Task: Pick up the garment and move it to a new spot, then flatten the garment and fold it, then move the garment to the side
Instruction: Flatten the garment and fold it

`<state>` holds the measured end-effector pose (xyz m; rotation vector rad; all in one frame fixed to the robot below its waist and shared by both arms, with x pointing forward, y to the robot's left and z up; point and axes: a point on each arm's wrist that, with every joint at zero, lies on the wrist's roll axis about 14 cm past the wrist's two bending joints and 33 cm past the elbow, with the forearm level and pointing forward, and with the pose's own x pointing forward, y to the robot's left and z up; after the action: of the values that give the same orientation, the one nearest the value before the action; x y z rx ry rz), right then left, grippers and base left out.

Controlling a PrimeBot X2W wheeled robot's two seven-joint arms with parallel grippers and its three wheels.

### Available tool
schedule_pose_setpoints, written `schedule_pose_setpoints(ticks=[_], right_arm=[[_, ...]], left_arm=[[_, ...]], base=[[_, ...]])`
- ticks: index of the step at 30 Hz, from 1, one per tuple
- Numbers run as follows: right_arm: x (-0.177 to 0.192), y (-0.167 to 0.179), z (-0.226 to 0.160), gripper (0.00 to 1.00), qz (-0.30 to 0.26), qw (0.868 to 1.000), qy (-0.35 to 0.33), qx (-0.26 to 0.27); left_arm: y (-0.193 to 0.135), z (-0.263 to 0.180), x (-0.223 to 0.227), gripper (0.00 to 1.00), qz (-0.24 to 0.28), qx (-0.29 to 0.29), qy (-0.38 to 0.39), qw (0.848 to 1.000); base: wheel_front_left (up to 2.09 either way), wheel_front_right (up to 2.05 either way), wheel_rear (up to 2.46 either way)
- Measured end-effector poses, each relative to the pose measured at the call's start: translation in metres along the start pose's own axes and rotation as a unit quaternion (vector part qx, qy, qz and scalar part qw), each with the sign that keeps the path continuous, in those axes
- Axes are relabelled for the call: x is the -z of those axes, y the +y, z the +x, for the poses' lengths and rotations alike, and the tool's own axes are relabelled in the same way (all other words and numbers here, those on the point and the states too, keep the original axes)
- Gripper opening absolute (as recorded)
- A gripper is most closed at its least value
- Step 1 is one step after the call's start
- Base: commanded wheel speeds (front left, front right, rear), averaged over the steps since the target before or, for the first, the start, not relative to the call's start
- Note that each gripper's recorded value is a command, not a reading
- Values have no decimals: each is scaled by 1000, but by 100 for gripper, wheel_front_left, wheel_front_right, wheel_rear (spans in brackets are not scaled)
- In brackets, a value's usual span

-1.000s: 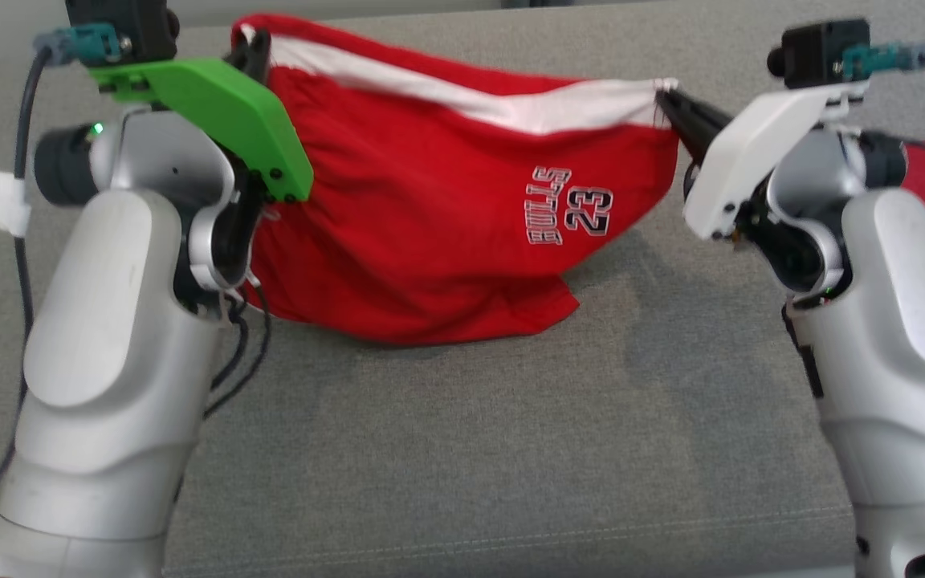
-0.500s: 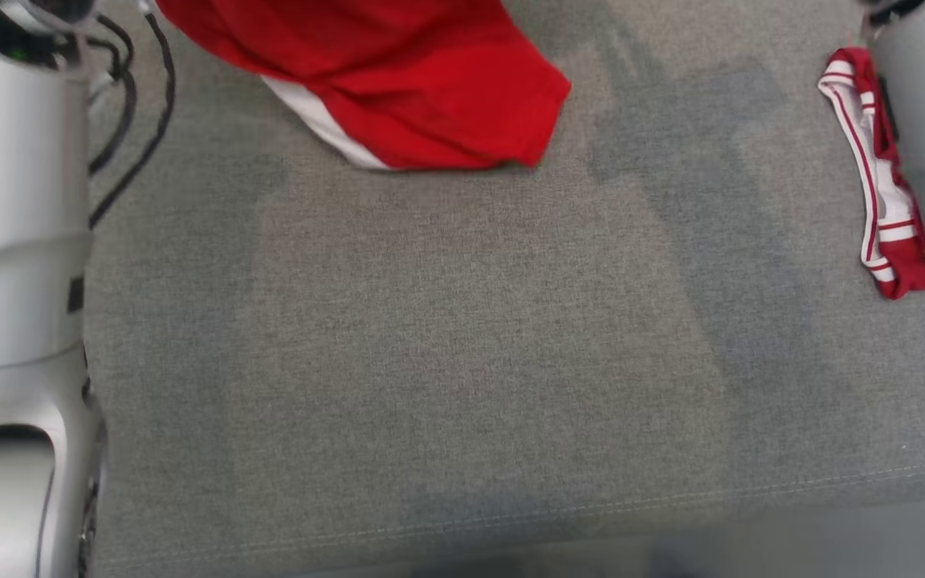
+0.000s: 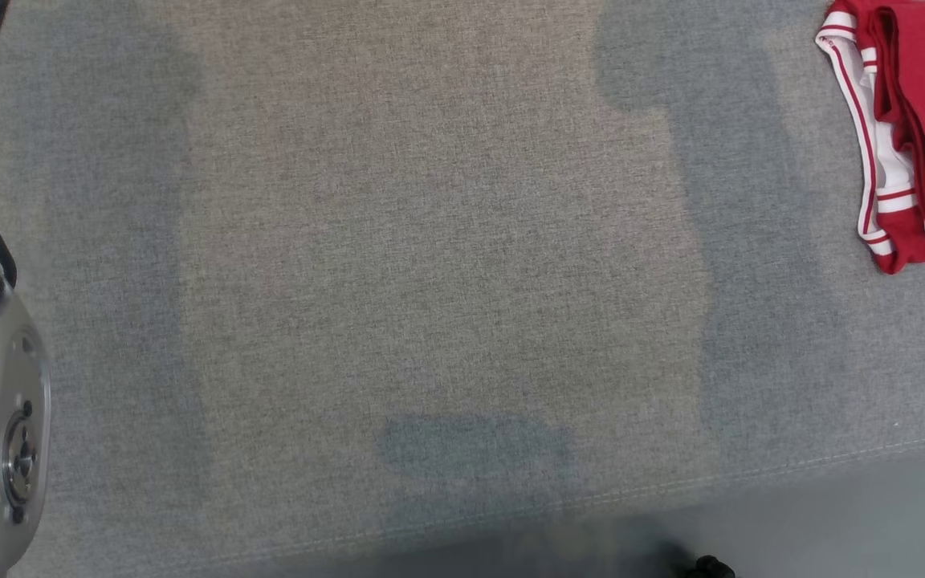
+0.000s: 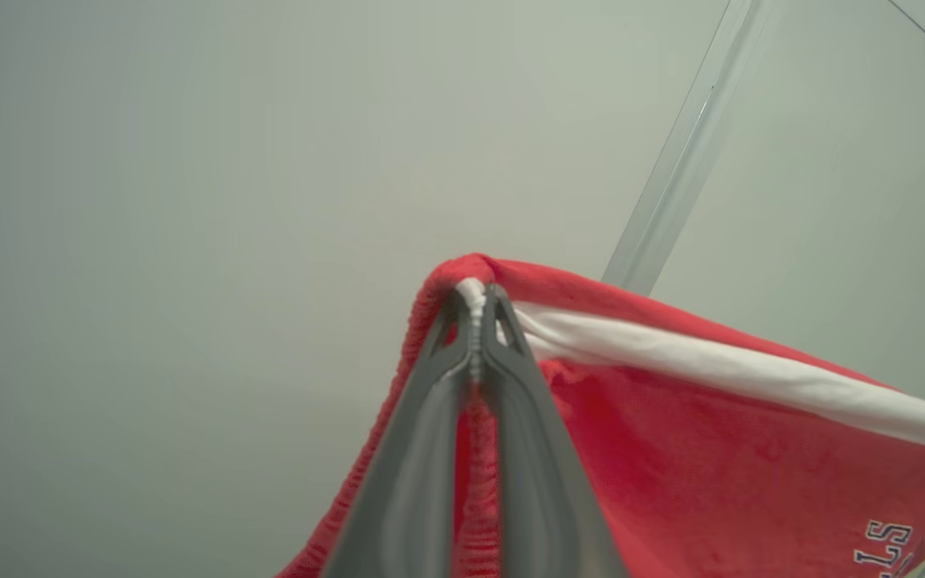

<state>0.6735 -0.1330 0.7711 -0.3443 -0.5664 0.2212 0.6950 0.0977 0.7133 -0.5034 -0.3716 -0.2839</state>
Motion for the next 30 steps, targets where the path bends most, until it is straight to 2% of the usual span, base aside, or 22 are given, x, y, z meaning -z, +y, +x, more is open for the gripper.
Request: schedule_pose_setpoints(ticks=[3,8,12,17,22,30], right_arm=[[-8,1,5,0,-5,1000,-16,2],[42,36,-6,0,-8,998,45,-43],[100,71,-40,0,3,988,126,-92],[130,87,-82,0,20,973,190,-131],[130,87,-112,0,44,964,215,-148],[104,73,-165,0,75,962,215,-152]], left_arm=[[-3,2,-7,0,-13,6,-16,1000],[16,-12,45,0,-16,-4,44,999],[37,-44,96,0,-14,-19,104,994],[44,-88,134,0,-32,-33,162,986],[37,-124,151,0,-25,-24,203,979],[23,-193,148,0,-19,-29,231,972]], base=[[0,0,0],[0,0,0],[0,0,0],[0,0,0],[0,0,0],[0,0,0]])
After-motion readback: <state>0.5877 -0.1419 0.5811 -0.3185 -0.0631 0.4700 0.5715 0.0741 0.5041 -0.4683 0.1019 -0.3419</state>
